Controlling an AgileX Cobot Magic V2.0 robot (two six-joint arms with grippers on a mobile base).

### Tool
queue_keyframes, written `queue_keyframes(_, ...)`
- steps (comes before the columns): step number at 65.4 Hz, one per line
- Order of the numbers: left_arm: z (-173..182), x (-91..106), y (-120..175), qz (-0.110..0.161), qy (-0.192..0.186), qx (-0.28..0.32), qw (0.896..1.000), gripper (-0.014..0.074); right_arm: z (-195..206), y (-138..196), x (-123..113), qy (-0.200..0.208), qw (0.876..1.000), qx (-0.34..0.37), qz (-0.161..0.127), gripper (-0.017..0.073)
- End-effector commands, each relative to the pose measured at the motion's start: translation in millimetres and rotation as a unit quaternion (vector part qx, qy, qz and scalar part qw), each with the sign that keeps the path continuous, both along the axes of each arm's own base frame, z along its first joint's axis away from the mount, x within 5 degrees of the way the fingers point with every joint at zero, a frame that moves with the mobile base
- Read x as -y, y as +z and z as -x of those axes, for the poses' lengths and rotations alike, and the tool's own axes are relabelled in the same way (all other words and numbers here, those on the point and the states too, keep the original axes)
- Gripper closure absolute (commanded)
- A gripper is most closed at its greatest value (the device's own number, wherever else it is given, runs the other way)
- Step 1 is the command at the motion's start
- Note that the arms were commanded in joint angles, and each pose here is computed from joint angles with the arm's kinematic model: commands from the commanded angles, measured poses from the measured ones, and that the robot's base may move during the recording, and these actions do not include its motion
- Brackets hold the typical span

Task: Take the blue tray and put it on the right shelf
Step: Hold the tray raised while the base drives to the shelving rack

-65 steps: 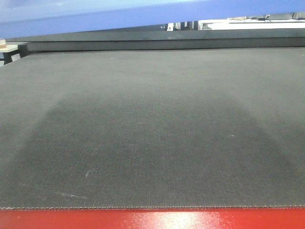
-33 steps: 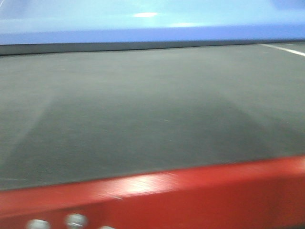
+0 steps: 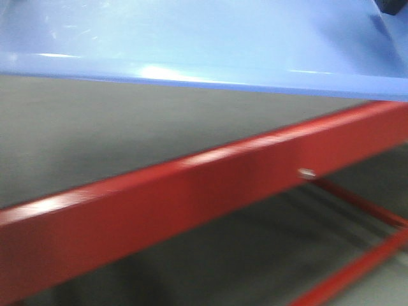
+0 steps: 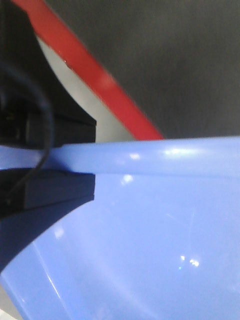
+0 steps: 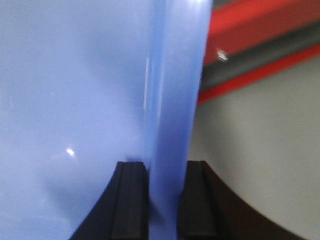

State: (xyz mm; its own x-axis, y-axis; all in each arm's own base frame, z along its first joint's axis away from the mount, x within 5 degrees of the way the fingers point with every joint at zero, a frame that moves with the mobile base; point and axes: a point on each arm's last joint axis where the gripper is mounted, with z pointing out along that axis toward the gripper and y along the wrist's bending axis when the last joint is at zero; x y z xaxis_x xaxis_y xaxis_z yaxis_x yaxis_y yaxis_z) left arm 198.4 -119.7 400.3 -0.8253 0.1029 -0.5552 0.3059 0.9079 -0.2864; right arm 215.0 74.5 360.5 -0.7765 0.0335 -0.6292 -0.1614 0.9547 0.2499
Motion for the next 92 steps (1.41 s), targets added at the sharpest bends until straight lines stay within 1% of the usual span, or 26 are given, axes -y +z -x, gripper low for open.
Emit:
queue_keyframes(1,3.3,-7.6,13.9,-0.012,0.001,0.043,0.999,0.0642,-2.0,15.4,9.0,-0.001,0.997,0.058,0.044,0.0505)
queue_keyframes(92,3.4,-7.5,13.9,-0.011,0.001,0.043,0.999,0.0642,-1.8,14.9,9.0,0.0,0.997,0.055,0.044,0.0505)
